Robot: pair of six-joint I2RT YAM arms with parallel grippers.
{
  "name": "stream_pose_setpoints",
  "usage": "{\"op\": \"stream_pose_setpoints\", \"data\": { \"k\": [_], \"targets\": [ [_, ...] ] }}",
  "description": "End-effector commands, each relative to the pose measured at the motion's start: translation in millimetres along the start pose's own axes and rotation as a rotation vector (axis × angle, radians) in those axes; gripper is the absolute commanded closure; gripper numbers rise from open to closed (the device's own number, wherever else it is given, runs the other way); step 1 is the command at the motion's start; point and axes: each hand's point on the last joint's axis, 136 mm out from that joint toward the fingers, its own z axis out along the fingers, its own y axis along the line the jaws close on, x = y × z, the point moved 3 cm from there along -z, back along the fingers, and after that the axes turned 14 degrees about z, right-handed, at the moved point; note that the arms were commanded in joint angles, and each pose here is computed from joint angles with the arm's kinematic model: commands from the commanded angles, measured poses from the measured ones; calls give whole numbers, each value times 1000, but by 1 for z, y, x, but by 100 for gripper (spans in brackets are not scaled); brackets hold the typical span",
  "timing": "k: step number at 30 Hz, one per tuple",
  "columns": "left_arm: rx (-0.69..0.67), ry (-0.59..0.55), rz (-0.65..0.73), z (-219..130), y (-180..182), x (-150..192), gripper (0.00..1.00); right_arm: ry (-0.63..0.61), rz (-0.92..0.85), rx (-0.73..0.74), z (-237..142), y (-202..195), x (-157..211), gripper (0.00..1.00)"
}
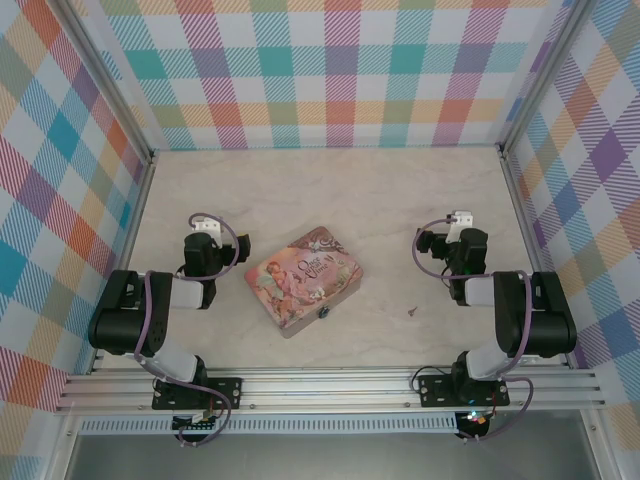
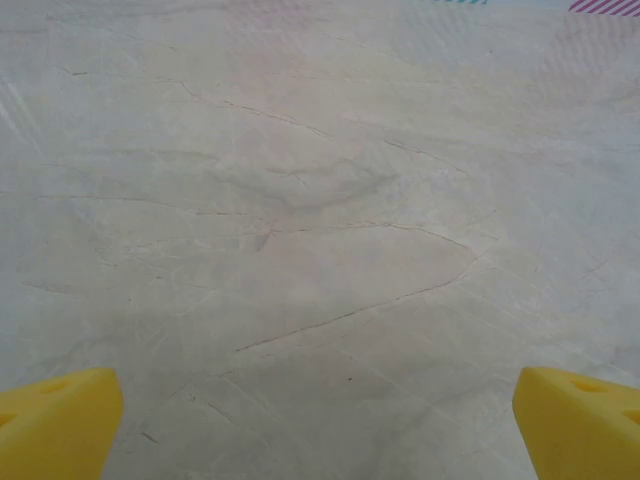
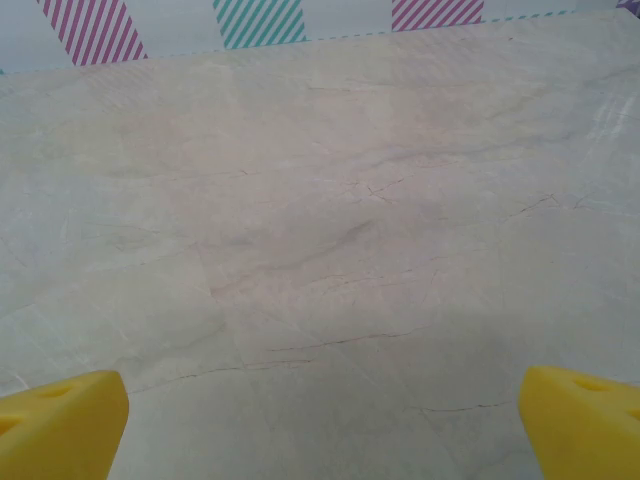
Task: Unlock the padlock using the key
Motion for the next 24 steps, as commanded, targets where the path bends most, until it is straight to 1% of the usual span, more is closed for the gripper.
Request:
{"op": "stream_pose_setpoints", "data": {
  "k": [1,19,22,24],
  "targets": [
    [1,-23,6,0,3,-7,0,-25,-5,-7,0,3,-5,0],
    [-16,-19,-1,0,6,-6,0,-22,-5,-7,0,3,-5,0],
    [-56,-20,-22,-2,11,-8,0,-25,-5,-11,-1,3,-5,0],
    [-85,-32,-32,-9,17,-17,0,-27,-5,-17,-2,5,-10,0]
  ]
}}
